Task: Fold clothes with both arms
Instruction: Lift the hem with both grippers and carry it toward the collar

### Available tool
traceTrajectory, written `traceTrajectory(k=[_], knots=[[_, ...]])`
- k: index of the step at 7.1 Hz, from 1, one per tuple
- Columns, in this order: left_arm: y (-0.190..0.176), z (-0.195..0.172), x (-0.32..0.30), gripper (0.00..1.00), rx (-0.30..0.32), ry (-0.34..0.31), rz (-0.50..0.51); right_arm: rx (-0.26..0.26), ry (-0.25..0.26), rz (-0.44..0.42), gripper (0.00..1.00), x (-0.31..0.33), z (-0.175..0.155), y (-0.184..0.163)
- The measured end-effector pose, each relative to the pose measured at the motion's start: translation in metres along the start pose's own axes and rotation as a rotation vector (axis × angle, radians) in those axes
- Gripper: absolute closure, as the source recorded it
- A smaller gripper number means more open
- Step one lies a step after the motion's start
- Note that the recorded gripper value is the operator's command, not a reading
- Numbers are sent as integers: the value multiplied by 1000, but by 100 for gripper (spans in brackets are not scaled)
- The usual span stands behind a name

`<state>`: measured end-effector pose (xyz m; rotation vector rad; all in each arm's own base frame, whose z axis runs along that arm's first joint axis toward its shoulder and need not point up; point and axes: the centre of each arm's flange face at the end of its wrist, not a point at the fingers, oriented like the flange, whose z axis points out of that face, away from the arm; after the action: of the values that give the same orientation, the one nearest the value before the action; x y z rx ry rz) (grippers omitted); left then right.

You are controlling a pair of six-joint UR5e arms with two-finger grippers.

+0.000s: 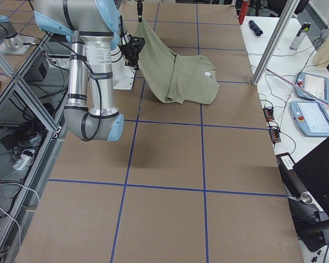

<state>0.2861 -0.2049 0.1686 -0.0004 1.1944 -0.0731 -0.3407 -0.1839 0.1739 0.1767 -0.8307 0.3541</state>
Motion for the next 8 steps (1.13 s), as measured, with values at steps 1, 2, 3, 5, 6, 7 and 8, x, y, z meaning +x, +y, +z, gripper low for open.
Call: traceTrajectory(k=[1, 2, 3, 5, 6, 7, 8], knots=[[-31, 22, 9, 100, 52, -31, 52, 37, 18, -37, 100, -21, 14, -19], [-73, 39, 12, 100, 119, -73, 98, 72, 34, -68, 100, -39, 27, -48], [-121, 48, 8, 100, 186, -127, 131, 95, 43, -75, 100, -50, 44, -82], [-208, 55, -4, 100, 283, -228, 154, 140, 51, -62, 100, -69, 102, -159], [-238, 61, -7, 100, 304, -262, 151, 168, 66, -56, 100, -71, 129, -196], [-261, 72, -9, 100, 315, -285, 143, 187, 84, -50, 100, -72, 147, -226], [-283, 87, -15, 100, 324, -299, 136, 193, 105, -46, 100, -78, 160, -250]])
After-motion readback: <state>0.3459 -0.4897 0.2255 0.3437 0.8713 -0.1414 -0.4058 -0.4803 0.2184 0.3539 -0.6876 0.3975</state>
